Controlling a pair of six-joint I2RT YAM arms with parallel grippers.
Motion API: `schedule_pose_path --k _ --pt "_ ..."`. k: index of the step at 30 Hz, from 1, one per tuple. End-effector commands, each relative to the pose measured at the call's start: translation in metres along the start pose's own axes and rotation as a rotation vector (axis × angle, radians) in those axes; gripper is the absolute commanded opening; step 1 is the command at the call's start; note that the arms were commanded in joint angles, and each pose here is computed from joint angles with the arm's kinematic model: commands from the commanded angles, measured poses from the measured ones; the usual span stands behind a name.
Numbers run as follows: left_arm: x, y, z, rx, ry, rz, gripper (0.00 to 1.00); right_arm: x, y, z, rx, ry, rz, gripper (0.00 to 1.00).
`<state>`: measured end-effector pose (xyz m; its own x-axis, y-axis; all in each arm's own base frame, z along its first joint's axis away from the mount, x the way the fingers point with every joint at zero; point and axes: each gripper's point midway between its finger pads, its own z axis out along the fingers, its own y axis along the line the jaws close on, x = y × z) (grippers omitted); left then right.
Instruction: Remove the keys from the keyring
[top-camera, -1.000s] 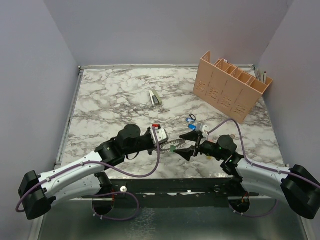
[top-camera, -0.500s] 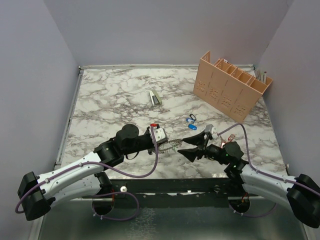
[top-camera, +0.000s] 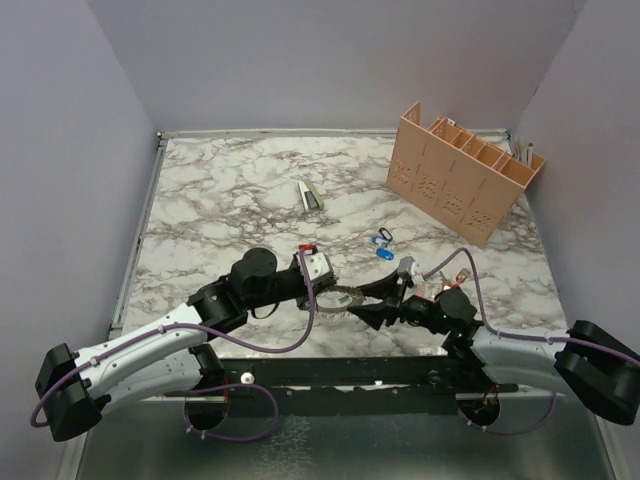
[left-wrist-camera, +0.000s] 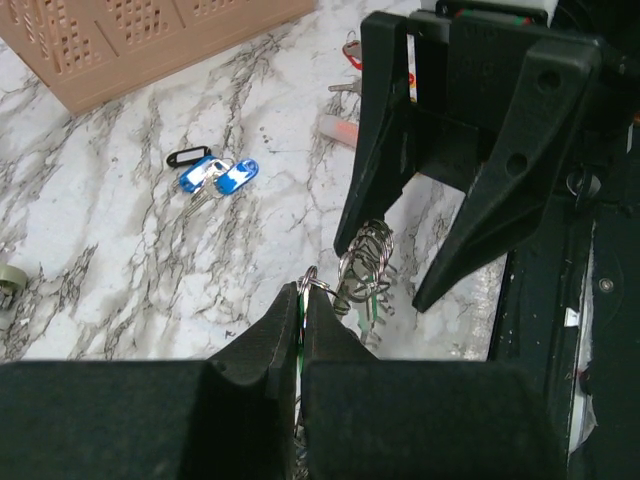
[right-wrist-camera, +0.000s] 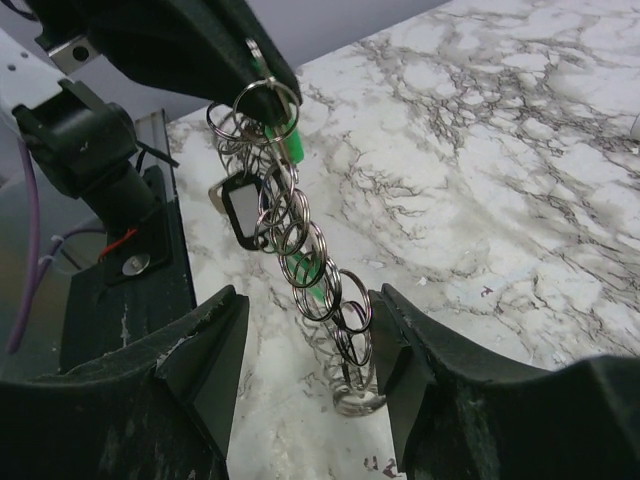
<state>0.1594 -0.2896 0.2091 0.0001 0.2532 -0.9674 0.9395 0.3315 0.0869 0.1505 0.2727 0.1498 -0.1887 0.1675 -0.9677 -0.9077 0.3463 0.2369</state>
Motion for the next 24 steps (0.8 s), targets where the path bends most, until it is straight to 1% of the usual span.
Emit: schedule_pose_path --k 1,8,12,15,19,24 --pt "-0.027 0.001 0.001 0.003 -0.091 -0.022 0.0 -0.01 0.001 0.01 0.059 -0.068 -0.109 0.58" --pt "-0.029 0.002 0.001 0.0 -0.095 -0.041 0.0 -0.008 -0.019 0.011 0.238 -0.084 -0.19 0.61" --pt "-0.029 0.006 -0.001 -0.024 -0.092 -0.039 0.0 -0.011 -0.028 0.002 0.307 -0.102 -0.187 0.7" --pt "-0.029 0.009 -0.003 -0.042 -0.096 -0.039 0.0 -0.008 -0.028 -0.001 0.308 -0.065 -0.197 0.75" --pt "-0.028 0.013 -0.003 -0.057 -0.094 -0.046 0.0 -0.009 -0.026 -0.006 0.3 -0.049 -0.221 0.8" --pt "-0.027 0.017 -0.001 -0.074 -0.09 -0.074 0.0 0.002 -0.02 -0.004 0.252 0.022 -0.279 0.81"
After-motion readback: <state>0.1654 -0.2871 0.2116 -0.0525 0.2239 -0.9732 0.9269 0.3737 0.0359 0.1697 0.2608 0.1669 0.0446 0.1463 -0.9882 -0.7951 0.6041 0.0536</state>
